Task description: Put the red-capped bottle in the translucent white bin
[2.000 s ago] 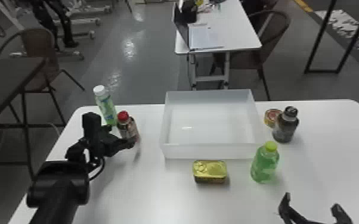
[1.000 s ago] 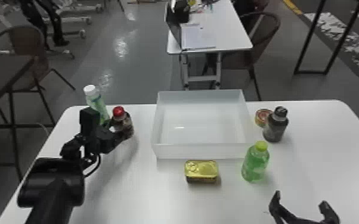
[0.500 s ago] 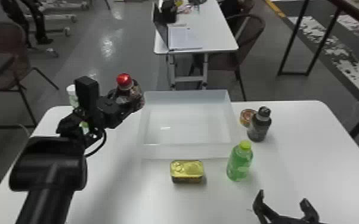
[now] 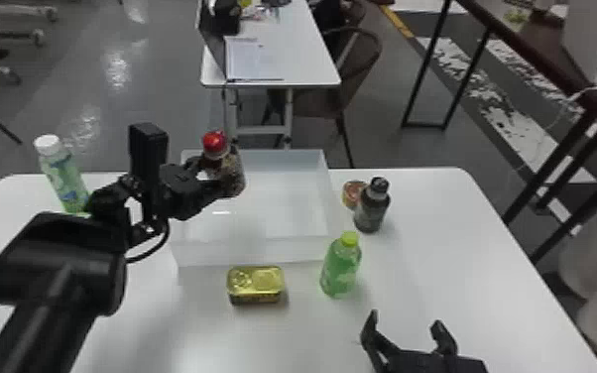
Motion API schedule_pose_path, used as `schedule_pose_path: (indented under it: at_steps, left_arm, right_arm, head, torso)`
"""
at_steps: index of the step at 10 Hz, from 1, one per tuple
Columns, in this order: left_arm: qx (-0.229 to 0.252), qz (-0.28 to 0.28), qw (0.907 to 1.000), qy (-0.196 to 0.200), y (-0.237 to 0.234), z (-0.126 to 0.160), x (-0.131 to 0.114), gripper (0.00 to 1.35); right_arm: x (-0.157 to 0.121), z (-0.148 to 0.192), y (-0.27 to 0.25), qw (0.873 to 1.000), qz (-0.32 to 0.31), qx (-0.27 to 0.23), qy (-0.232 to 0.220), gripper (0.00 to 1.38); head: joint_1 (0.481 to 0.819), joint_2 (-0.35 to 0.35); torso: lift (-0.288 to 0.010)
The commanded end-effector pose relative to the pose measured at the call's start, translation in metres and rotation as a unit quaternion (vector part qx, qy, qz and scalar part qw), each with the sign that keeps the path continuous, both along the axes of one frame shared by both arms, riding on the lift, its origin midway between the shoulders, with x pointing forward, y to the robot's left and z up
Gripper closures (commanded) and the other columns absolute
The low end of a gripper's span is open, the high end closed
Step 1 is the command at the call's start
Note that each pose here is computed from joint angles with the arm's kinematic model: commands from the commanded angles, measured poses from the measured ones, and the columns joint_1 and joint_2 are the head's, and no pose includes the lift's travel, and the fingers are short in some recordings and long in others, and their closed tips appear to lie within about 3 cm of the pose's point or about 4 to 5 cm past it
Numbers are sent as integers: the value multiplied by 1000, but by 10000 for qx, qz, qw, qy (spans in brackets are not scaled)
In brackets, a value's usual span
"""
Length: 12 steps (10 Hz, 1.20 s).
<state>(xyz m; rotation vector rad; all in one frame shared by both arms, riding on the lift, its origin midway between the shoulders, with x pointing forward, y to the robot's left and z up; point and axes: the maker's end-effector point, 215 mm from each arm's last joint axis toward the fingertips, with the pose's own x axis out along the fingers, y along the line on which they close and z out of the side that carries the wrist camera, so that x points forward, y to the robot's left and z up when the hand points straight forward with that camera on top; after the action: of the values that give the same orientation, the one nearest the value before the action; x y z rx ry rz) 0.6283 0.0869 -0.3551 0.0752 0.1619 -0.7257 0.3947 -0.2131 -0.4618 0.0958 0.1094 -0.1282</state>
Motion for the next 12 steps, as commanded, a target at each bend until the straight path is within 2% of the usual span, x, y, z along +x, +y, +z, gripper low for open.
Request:
schedule_pose_path:
  at_steps: [1, 3, 6, 7, 8, 9, 10, 11, 12]
  left_arm:
    - [-74, -225, 9990, 379, -19, -34, -1, 823]
    - [-128, -198, 9973, 702, -23, -62, 2, 823]
    - [-206, -119, 9960, 859, -19, -73, 10, 815]
    - [-430, -62, 9963, 739, -22, -67, 8, 624]
    - [-555, -4, 9961, 687, -24, -65, 7, 374]
    - [-574, -15, 9962, 653, -26, -63, 7, 211]
    - [-594, -11, 9959, 678, -26, -63, 7, 131]
    - [-699, 28, 9955, 647, -23, -62, 6, 117]
    - [-866, 96, 9953, 435, -15, -45, 2, 116]
  right_arm:
    - [0, 0, 0, 10000, -5, 9, -4, 156]
    - [0, 0, 0, 10000, -5, 8, -5, 156]
    - [0, -1, 0, 10000, -5, 6, 3, 156]
    - [0, -1, 0, 10000, -5, 6, 3, 156]
    - [-1, -2, 0, 10000, -9, 13, 18, 156]
    - [-1, -2, 1, 10000, -12, 19, 18, 154]
    - [-1, -2, 1, 10000, -16, 26, 18, 156]
    - [-1, -1, 1, 10000, -5, 20, 10, 156]
    - [-1, -1, 1, 10000, -8, 27, 10, 154]
  head:
    - [695, -130]
    - [695, -155]
    - [695, -157]
    - [695, -155]
    - [695, -155]
    - [695, -157]
    - [695, -159]
    - [695, -161]
    - [695, -160]
  torso:
    - [-76]
    - [-76]
    - [-76]
    - [-76]
    - [-76]
    - [-76]
    - [-76]
    - [-76]
    - [-76]
